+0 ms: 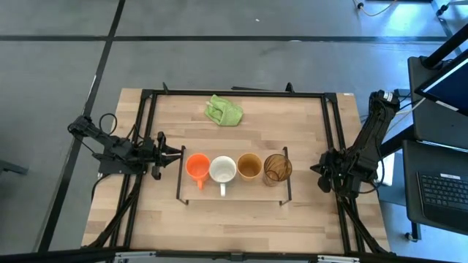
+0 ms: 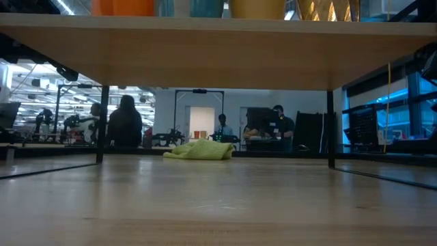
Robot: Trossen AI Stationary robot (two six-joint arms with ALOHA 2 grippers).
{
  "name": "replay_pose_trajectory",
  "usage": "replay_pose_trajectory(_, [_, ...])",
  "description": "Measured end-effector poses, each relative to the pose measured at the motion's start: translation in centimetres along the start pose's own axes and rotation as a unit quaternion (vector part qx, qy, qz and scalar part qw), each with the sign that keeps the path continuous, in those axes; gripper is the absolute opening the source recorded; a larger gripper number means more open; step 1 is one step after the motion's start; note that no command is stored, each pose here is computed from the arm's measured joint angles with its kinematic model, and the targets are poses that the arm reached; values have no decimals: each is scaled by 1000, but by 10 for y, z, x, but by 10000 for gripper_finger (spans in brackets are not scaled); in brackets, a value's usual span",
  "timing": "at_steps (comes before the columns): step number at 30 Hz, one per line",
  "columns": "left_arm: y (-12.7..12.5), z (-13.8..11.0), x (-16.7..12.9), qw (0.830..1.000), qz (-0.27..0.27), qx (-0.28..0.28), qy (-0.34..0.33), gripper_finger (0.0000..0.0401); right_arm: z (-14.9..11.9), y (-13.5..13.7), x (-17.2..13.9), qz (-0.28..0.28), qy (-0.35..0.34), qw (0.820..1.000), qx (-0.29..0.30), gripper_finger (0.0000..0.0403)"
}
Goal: Stack small to large cups/mugs on shelf
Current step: Return to Home Position
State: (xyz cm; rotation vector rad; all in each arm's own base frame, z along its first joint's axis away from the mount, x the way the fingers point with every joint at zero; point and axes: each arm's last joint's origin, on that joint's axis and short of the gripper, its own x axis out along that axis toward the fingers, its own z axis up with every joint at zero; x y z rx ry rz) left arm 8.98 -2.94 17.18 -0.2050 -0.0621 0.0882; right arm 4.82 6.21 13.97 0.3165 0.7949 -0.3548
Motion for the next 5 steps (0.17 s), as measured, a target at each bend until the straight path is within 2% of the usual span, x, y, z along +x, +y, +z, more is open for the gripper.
replay_pose_trajectory(5, [0, 0, 0, 1000, 0, 0, 0, 82, 0, 0, 0, 0, 0, 1000, 0, 16])
